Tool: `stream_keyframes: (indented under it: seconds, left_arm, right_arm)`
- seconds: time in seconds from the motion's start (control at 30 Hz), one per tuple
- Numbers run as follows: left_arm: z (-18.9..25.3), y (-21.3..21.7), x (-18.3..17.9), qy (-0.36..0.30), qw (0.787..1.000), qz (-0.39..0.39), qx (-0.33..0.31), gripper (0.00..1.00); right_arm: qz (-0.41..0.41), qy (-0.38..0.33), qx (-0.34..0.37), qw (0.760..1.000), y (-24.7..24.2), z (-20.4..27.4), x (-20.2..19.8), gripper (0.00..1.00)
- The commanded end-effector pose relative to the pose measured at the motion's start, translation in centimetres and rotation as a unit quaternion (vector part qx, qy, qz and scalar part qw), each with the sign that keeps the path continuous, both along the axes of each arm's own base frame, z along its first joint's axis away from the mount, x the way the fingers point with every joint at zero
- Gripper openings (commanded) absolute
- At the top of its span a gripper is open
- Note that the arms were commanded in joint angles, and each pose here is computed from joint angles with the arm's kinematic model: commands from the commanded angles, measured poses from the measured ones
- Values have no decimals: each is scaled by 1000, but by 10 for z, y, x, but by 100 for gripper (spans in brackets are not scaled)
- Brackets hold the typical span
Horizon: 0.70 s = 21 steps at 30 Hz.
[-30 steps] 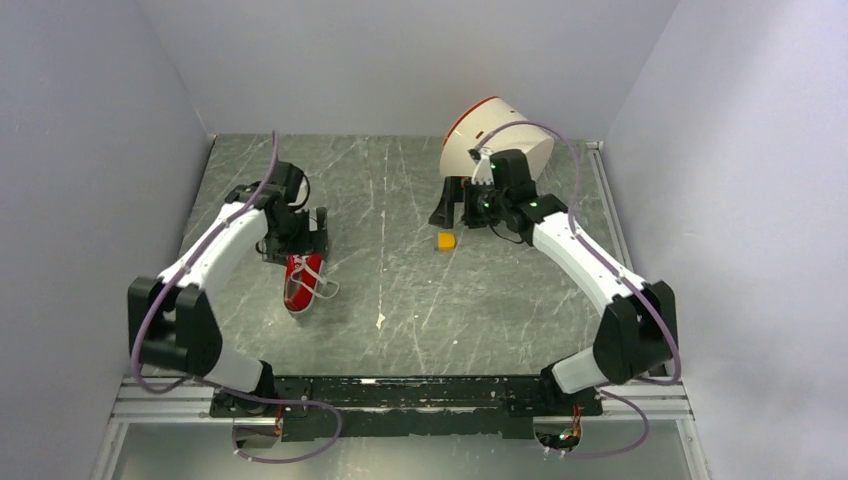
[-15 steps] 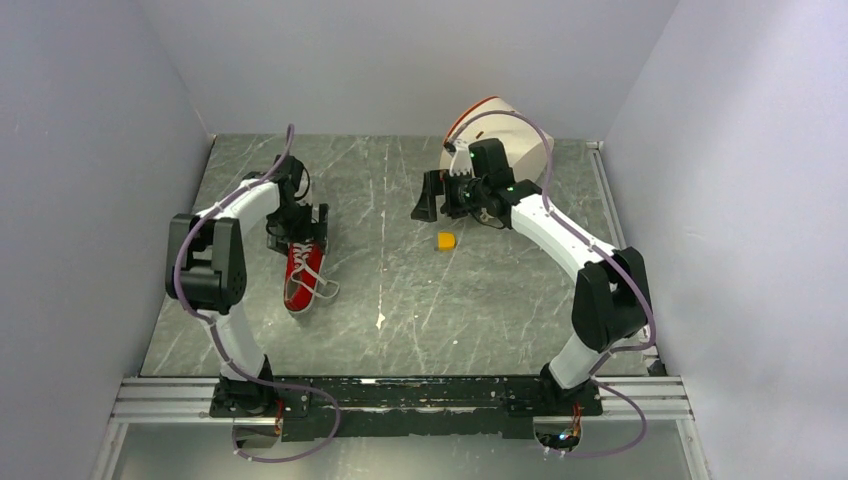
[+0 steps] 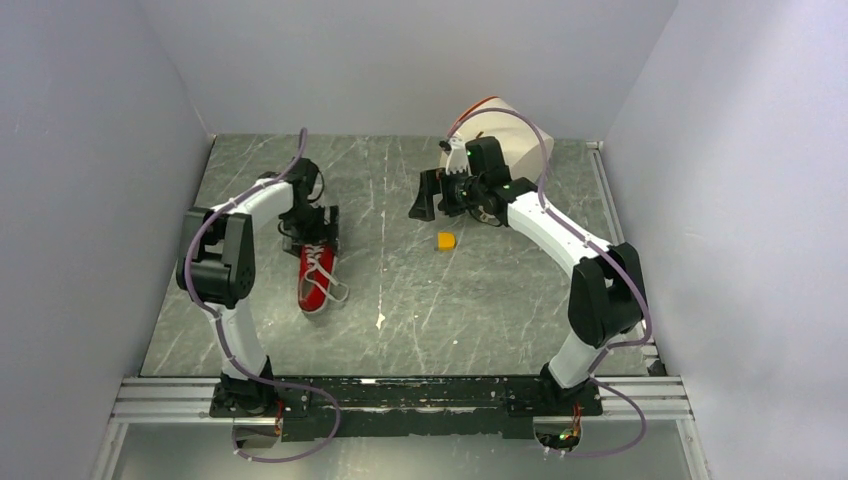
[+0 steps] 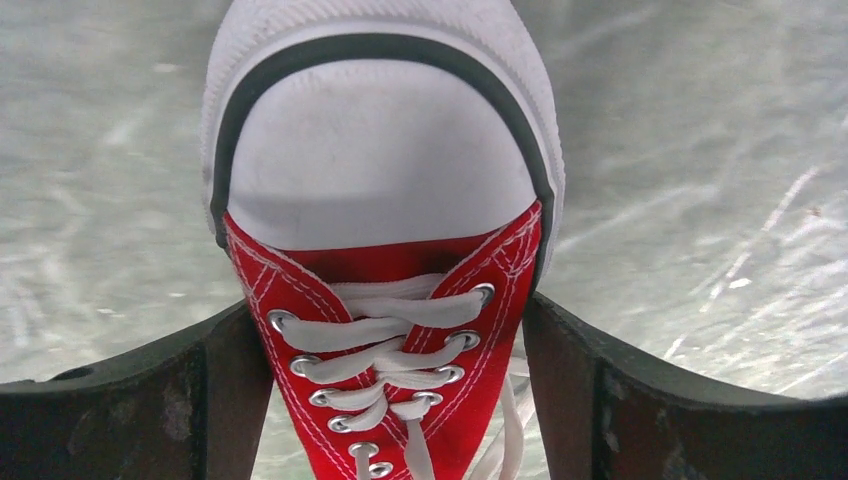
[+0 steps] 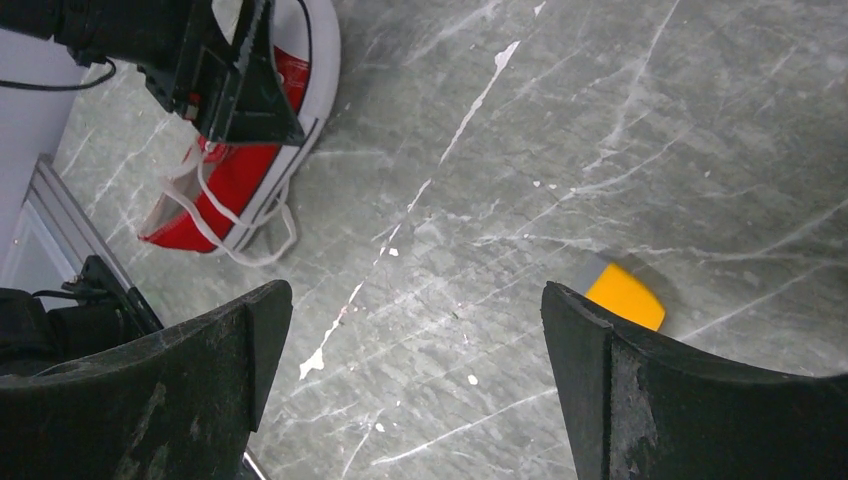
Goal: Tie the shoes
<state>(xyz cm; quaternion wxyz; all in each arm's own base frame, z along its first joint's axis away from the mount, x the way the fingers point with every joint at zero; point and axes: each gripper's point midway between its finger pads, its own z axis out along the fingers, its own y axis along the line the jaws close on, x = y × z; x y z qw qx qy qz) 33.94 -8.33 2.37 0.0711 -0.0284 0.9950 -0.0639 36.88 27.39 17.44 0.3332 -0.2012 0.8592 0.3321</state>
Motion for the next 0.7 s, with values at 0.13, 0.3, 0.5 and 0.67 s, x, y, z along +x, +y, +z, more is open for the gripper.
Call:
stream_keyframes:
  seconds: [0.13,0.3,0.5,0.67]
  left_arm:
    - [8,-26,-4,-11,999,25,22,58]
    - [53,-23,8,-85,996,6,18,44]
    - [93,-23,2,-125,992,-3,5,37]
    - [134,-22,5,-174,985,2,-4,35]
  right_arm:
    - [32,15,10,999,17,-10,4,100]
    - [29,27,7,999,17,-19,-2,100]
    - [33,36,9,999,26,-23,2,100]
    - [59,56,25,996,42,-32,-5,99]
